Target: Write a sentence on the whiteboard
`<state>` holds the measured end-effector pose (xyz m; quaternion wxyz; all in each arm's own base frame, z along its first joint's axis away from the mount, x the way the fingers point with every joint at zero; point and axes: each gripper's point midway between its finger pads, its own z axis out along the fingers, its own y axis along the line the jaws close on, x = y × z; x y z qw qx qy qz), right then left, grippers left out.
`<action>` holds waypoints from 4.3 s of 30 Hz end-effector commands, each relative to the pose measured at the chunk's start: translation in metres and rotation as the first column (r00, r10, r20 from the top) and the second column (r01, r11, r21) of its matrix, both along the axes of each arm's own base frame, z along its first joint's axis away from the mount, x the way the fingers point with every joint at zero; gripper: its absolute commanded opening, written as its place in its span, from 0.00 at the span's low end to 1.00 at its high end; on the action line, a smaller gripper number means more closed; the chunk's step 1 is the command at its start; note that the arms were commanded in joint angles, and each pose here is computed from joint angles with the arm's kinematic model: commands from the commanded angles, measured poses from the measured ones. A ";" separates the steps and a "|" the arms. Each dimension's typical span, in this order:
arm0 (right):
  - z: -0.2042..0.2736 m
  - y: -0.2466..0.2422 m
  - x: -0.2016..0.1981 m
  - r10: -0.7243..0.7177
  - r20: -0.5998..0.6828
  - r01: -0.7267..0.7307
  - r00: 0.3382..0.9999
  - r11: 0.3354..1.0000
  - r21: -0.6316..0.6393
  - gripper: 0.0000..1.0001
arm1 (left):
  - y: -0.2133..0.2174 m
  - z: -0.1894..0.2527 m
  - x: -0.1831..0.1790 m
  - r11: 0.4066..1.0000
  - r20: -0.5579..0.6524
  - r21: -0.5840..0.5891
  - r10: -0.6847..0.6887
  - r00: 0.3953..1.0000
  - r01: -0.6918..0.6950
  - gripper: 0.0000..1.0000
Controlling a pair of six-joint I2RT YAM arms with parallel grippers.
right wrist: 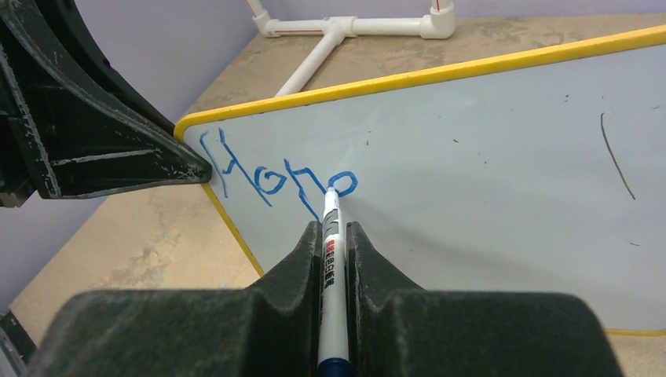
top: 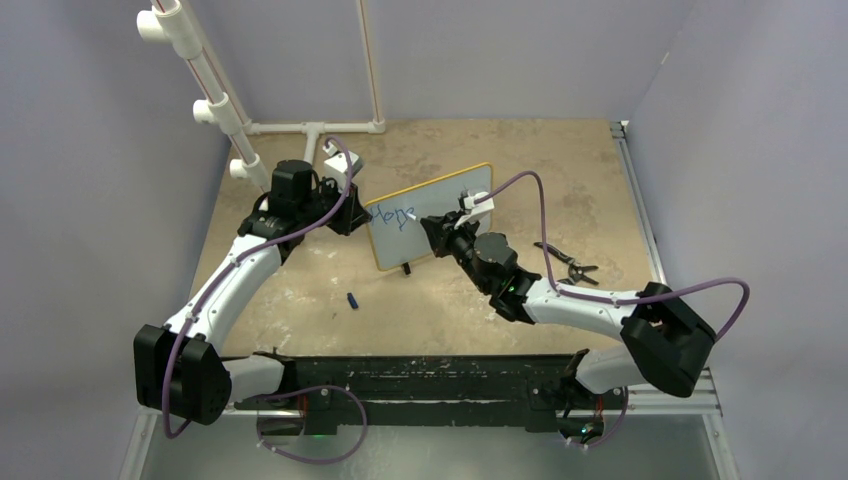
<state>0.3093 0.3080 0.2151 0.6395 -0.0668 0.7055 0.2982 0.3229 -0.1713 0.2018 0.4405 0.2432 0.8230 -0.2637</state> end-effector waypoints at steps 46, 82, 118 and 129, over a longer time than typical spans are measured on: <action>0.028 -0.039 -0.011 -0.045 0.007 0.045 0.999 0.999 0.010 0.00 | 0.003 0.007 0.004 1.000 0.061 0.015 0.000 0.998 -0.001 0.00; 0.040 -0.038 0.026 -0.081 0.064 0.082 0.995 0.997 -0.004 0.00 | 0.005 0.004 0.004 1.000 0.056 0.023 0.004 0.998 -0.005 0.00; 0.042 -0.049 0.023 -0.129 0.046 0.125 0.991 0.989 0.085 0.00 | 0.005 0.004 0.005 1.000 0.057 0.023 0.004 0.998 -0.005 0.00; 0.030 -0.046 0.025 -0.129 0.023 0.128 0.991 0.990 0.062 0.00 | 0.005 0.004 0.005 1.000 0.057 0.023 0.004 0.998 -0.006 0.00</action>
